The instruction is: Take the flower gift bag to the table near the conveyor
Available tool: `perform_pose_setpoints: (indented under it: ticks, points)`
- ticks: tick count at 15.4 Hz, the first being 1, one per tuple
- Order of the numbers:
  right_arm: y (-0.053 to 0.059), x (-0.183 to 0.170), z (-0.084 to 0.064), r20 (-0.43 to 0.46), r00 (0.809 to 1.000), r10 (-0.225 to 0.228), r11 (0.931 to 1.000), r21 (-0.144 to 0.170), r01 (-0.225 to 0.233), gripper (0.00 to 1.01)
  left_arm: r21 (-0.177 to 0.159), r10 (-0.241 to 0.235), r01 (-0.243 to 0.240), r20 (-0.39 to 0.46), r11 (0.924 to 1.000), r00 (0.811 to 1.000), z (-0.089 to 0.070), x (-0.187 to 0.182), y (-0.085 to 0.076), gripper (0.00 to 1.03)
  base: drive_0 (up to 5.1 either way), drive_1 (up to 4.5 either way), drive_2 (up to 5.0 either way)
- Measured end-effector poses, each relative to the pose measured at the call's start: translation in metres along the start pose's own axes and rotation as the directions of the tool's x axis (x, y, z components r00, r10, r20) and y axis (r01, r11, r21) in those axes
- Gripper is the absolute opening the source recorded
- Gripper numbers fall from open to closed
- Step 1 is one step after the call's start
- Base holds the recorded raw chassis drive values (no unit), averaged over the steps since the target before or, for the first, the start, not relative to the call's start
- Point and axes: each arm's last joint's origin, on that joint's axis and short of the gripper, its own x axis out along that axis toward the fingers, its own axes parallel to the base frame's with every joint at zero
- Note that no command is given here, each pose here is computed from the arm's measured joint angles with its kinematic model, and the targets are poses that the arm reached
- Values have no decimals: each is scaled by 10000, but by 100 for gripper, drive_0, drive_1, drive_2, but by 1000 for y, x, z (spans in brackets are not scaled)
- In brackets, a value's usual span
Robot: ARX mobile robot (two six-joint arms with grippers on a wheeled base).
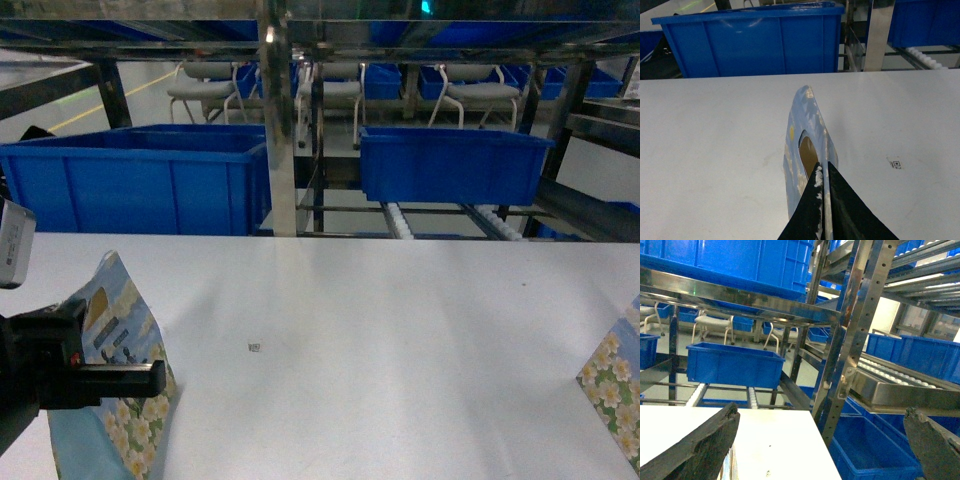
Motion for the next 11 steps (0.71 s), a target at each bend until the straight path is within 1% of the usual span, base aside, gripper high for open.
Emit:
perform_pose_setpoints:
  ticks: [1, 2, 4, 5, 6, 7, 8, 9, 10, 11]
  points:
    - [0, 0, 0, 0, 10000, 0, 10000, 0, 0, 98, 155, 105, -103, -150, 9998, 9998, -4, -1, -2, 2, 0, 0, 0]
    - [0, 0, 0, -1, 10000, -4, 10000, 0, 4, 98, 283, 106, -95, -409, 9996, 9991, -10, -4, -1, 9, 0, 0, 0]
    - [0, 0, 0, 0, 10000, 0, 10000, 0, 0, 98, 303, 99, -86, -454, 9995, 9989, -11, -5, -3, 35, 0, 0, 0]
    - [0, 0, 0, 0, 10000, 0, 10000, 0, 0, 98, 226, 83, -75, -365, 9997, 9993, -9, -6, -2, 47, 0, 0, 0]
    - [0, 0, 0, 0, 10000, 0, 10000, 0, 0, 98, -22, -106, 106, 17, 9999, 9999, 1, -7, 0, 59, 0, 0, 0]
    - [0, 0, 0, 0, 10000, 0, 10000, 4, 0, 98, -348, -150, 172, 617, 9992, 9980, 15, -8, 3, 72, 0, 0, 0]
    - [0, 0, 0, -1, 10000, -4, 10000, 0, 4, 98, -674, -124, 208, 1223, 9975, 9924, 29, -8, 7, 87, 0, 0, 0]
    - [0, 0, 0, 0, 10000, 0, 10000, 0, 0, 98, -910, -55, 213, 1701, 9956, 9854, 41, -9, 12, 99, 0, 0, 0]
    - [0, 0, 0, -1, 10000, -4, 10000, 0, 4, 98, -1091, -4, 247, 2171, 9937, 9761, 56, -13, 20, 97, 0, 0, 0]
    - [0, 0, 0, 0, 10000, 0, 10000, 4, 0, 98, -1074, 23, 242, 2399, 9939, 9708, 67, -18, 26, 98, 0, 0, 0]
